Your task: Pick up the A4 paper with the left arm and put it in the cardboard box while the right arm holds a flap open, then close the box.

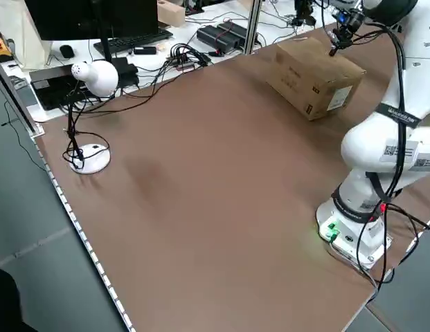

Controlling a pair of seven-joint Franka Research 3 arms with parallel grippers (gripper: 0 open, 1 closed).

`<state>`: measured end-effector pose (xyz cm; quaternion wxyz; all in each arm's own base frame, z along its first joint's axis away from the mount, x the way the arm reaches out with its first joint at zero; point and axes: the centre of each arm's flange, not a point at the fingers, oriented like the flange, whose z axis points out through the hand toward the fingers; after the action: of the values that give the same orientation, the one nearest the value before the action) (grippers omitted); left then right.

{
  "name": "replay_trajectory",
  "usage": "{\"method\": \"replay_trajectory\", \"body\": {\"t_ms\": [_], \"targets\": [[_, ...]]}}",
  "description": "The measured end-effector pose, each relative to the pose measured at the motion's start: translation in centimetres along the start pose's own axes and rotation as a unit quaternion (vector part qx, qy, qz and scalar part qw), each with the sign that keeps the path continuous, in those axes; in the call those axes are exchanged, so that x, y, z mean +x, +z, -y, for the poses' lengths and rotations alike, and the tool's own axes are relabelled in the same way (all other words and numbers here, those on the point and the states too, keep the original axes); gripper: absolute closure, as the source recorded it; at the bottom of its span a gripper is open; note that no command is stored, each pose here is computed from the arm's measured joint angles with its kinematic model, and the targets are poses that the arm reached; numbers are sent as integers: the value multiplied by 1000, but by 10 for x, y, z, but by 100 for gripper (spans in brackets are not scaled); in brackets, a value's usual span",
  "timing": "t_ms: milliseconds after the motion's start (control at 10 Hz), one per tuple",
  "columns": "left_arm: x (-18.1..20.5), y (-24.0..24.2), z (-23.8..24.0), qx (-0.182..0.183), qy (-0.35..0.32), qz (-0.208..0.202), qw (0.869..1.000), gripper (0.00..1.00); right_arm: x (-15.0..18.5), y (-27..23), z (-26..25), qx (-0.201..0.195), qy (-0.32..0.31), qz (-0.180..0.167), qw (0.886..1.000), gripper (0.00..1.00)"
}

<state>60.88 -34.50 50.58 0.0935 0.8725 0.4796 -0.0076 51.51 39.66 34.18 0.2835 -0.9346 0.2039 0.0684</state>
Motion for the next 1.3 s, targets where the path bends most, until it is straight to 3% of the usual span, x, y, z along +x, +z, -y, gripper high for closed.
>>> {"method": "replay_trajectory", "body": {"t_ms": [300,500,800,1000,1200,1300], "targets": [[67,-46,24,19,127,-10,992,26,-3,1,-2,2,-5,-10,1000,99],[105,-78,45,34,225,-9,974,0,-5,2,-3,4,-8,-17,1000,99],[175,-110,77,36,327,-3,944,0,-6,2,-3,4,-8,-19,1000,99],[208,-119,95,42,426,-5,904,0,-6,-1,-2,5,-2,-16,1000,95],[204,-139,111,42,506,-13,861,0,-3,-6,-2,0,13,-3,1000,91],[199,-150,121,40,528,-14,848,0,0,-11,-2,-2,20,2,1000,88]]}}
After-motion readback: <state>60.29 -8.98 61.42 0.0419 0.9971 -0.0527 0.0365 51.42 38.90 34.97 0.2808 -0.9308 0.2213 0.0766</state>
